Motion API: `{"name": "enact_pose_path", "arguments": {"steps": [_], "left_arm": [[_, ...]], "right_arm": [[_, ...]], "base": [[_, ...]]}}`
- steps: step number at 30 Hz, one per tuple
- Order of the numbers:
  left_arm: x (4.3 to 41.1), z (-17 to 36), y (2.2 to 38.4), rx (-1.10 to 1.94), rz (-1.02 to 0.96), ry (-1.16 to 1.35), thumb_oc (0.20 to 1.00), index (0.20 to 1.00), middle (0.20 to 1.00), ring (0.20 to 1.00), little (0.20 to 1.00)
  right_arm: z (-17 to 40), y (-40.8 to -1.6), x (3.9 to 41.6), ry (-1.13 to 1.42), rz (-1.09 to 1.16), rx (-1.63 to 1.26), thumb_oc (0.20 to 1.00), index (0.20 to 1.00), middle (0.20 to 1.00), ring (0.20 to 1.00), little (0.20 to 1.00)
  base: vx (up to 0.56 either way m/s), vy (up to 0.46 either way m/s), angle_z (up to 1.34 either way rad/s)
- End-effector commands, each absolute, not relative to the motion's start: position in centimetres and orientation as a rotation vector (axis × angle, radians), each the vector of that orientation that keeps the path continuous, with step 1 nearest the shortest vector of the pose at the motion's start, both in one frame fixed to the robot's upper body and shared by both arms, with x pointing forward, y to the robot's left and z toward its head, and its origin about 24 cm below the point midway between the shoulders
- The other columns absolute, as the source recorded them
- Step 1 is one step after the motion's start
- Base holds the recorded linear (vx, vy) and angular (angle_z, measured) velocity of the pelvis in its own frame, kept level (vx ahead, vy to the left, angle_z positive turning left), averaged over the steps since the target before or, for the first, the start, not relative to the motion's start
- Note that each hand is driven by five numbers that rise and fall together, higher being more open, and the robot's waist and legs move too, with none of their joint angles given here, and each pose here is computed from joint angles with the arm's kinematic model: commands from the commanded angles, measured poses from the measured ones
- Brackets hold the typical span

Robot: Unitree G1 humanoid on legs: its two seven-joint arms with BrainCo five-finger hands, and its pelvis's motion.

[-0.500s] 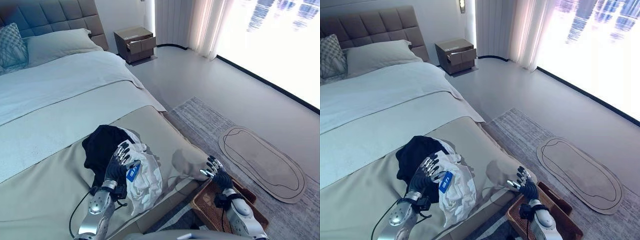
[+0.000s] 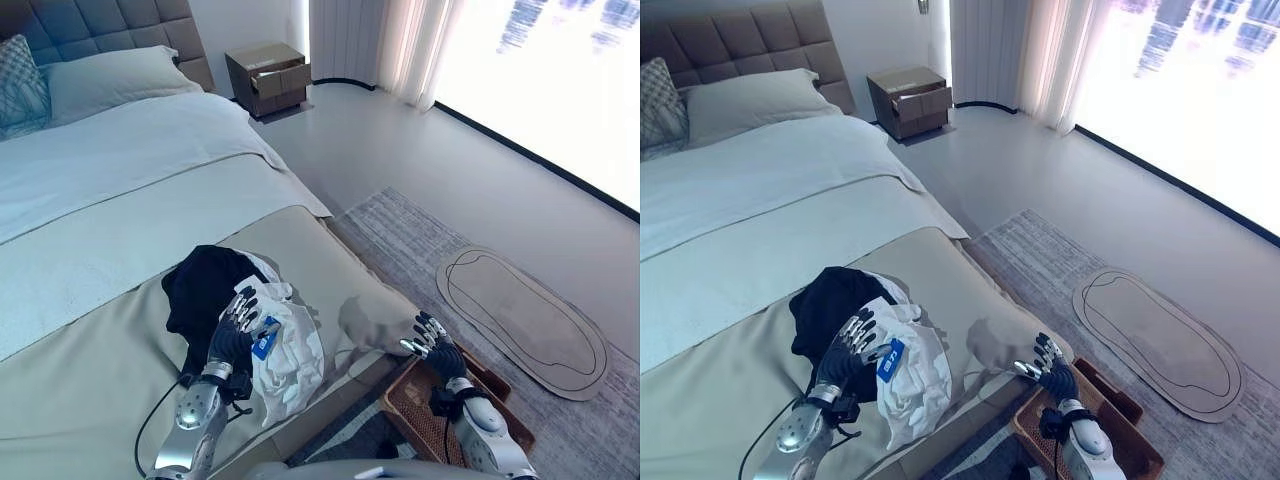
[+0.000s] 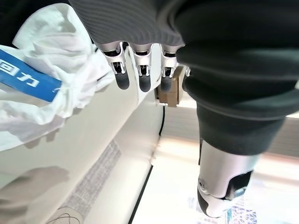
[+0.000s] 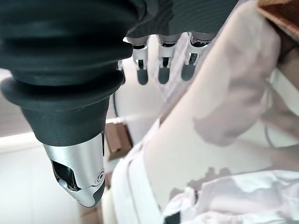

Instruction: Pick up clothes into the bucket

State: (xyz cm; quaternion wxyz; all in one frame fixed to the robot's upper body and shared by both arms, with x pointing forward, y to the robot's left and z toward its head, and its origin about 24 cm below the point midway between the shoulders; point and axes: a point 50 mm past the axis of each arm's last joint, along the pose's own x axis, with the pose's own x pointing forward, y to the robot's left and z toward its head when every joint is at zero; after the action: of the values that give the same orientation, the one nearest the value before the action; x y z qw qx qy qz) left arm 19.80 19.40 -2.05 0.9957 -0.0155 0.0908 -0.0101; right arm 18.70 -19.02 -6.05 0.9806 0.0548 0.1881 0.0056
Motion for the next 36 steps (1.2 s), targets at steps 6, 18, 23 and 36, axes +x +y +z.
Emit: {"name": "enact_pose_path", "arguments": {"steps": [6,18,23,36], "left_arm": [[25.6,3.8,20.9,0.367,-0.017,-0.115,1.000,1.000,1.000,1.000,1.000],[31.9,10.5,21.2,0.895,0.215,-0.414,1.000,1.000,1.000,1.000,1.000],[33.3,12.7,22.0,1.103,0.298,-0.481,1.000,1.000,1.000,1.000,1.000],[36.2,14.2,25.7,1.720,0.422,-0.281,1.000,1.000,1.000,1.000,1.000]], "right_arm": [[-0.6,-18.3,23.9,0.106,0.095,0.060,1.000,1.000,1.000,1.000,1.000],[4.9,-19.3,27.0,-0.140,0.034,0.029,1.000,1.000,1.000,1.000,1.000],[6.5,-19.7,27.6,-0.211,0.019,0.012,1.000,1.000,1.000,1.000,1.000],[9.3,-20.2,28.6,-0.310,0.019,-0.029,1.000,1.000,1.000,1.000,1.000]], "base": [[-0.19,0.067,-0.08],[-0.12,0.021,-0.10],[-0.06,-0.013,0.02],[0.00,0.008,-0.01]]}}
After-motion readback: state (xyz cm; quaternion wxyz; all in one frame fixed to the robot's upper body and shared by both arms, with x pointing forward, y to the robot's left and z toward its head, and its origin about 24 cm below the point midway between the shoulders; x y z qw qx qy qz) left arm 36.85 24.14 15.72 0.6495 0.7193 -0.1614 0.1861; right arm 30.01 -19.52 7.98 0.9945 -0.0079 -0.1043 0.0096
